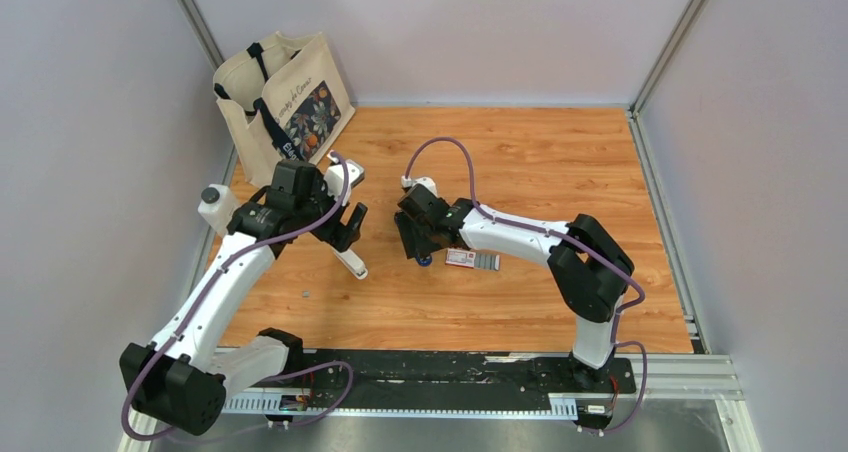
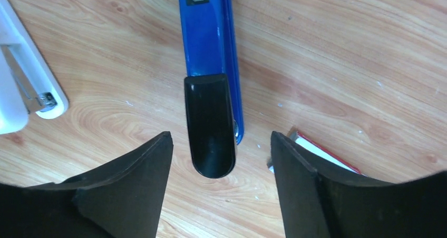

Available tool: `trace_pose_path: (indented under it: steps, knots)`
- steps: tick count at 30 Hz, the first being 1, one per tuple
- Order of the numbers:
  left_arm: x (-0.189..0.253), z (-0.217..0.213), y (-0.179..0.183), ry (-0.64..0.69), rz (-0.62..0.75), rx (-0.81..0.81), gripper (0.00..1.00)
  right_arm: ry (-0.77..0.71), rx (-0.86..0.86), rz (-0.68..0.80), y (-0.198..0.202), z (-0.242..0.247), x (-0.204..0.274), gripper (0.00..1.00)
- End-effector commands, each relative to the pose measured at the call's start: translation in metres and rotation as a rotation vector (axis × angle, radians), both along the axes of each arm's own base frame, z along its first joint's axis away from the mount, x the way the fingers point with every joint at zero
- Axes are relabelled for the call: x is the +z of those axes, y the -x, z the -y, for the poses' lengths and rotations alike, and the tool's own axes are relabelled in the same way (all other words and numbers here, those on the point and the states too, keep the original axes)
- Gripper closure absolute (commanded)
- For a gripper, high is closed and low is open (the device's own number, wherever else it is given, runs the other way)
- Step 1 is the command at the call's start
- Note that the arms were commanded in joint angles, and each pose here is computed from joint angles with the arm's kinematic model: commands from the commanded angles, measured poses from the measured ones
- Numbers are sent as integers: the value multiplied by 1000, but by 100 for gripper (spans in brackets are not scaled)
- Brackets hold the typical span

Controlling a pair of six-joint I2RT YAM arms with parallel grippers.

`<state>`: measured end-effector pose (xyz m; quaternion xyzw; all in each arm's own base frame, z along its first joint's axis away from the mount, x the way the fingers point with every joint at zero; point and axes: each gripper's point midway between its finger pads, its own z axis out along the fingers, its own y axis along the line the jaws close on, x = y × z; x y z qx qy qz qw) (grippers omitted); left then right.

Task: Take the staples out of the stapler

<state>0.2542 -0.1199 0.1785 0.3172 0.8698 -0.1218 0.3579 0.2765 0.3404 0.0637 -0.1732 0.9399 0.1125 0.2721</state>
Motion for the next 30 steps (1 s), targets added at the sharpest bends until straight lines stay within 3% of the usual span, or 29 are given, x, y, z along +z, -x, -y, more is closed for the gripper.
trace_pose_path:
  steps: [1,3,6,8,12,14,16,17,18,19,20,21,23,24,27,28,30]
  knots:
    - [21,-11,-4,-5,57,27,9,17,-30,63,-12,1,22,23]
    - [25,-13,-3,-5,66,38,8,32,-54,123,-21,7,42,1]
    - [34,-19,-4,-16,81,75,4,-101,-169,205,-40,5,97,0]
    - [37,-25,-5,-33,84,111,0,-183,-78,175,-38,-6,104,0]
    - [42,-33,-3,-60,74,155,0,-126,27,252,-47,2,97,2]
    - [40,-36,1,-68,78,154,1,-144,45,296,-47,1,102,28]
    - [34,-40,0,-89,94,157,13,-120,35,309,-48,4,108,55]
    - [33,-45,-2,-111,101,173,32,-81,46,277,-42,7,103,61]
    - [30,-46,-2,-125,97,168,41,-57,62,248,-39,4,96,68]
    - [29,-48,-2,-135,91,173,51,-51,68,241,-38,0,100,88]
    - [29,-49,-2,-143,92,176,74,-11,72,207,-31,2,93,97]
    - [29,-49,-2,-146,90,174,84,12,72,177,-29,2,85,100]
    - [29,-51,-2,-146,86,185,100,18,82,159,-22,-3,80,94]
    - [28,-51,-1,-146,82,187,100,18,89,146,-19,-5,76,90]
    - [28,-50,1,-133,81,191,100,33,98,129,-14,-9,68,63]
    - [28,-50,2,-133,80,190,97,34,96,127,-14,-10,68,45]
    - [26,-50,4,-138,67,187,62,44,104,107,-12,-12,62,43]
